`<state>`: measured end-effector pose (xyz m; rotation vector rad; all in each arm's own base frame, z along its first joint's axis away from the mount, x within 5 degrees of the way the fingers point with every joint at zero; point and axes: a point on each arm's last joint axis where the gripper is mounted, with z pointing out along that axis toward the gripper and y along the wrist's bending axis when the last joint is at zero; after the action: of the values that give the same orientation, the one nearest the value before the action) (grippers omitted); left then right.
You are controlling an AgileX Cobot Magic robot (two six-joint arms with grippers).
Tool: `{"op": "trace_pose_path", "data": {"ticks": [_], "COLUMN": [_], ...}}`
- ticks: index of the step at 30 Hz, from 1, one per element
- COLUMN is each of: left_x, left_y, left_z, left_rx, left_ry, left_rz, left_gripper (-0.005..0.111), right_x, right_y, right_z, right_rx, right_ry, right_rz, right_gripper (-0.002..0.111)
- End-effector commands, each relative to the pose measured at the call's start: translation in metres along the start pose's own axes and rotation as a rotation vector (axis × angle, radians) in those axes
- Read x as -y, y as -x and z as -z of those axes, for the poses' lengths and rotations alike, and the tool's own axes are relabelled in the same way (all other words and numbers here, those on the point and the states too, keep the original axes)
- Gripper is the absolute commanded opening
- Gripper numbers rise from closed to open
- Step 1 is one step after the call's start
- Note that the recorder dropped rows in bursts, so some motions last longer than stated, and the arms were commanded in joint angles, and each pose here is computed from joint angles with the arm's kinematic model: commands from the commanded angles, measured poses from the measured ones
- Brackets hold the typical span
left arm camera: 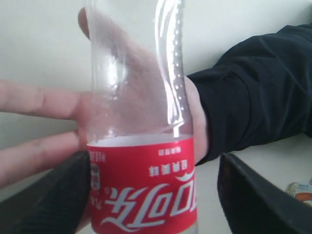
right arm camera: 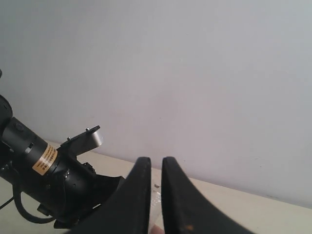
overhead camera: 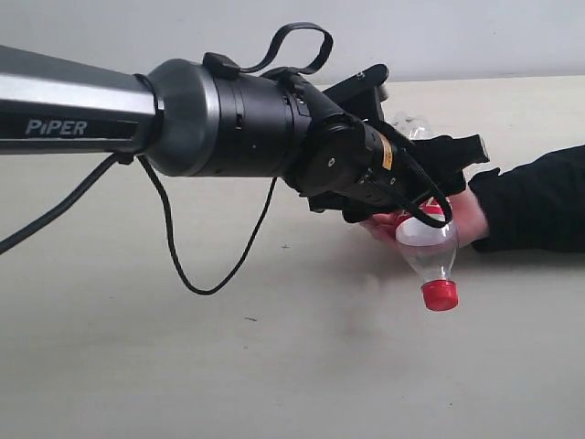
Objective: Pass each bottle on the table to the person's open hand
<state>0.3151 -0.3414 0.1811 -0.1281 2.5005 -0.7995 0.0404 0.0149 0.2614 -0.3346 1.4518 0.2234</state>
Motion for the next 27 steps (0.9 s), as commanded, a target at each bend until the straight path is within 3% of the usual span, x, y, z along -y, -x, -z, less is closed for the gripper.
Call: {"op": "trace_pose_path", "data": {"ticks": [1,4,9,15,20,27], "left_x": [0.009,0.015,0.020,0.022,0.018,-0.002], "left_y": [0.014,0.024,0.046,0.049,0.021,-0.028], "left_z": [0.022,0.040,0.087,0.146,0.193,0.273], "left_rx": [0.039,0.065,0.098,0.117,0.199,0.265], "left_ry": [-0.031,-0.050,-0.038,-0.025,-0.152,-0.307], "left_rz": [-0.032,-0.052,-0.093,-0.316,-0.421,-0.574], "left_gripper": [0.064,0.049,0.000,0.000,0.000,0.000], "right_x": [0.000,0.000,0.000,0.000,0.000,0.000], "right_y": [-0.001,-0.001,-0.001,-0.001,-0.001,-0.001], "right_z": [0.000,0.000,0.000,0.000,0.000,0.000], "right_rx": [0.001,0.001,0.001,0.001,0.001,0.001], "right_ry": [-0.004,-0.004,-0.004,-0.004,-0.004,-0.004], "right_rz": [0.010,0.010,0.010,0.010,0.010,0.010], "right_gripper": [0.010,0.010,0.010,0.010,0.010,0.010]}}
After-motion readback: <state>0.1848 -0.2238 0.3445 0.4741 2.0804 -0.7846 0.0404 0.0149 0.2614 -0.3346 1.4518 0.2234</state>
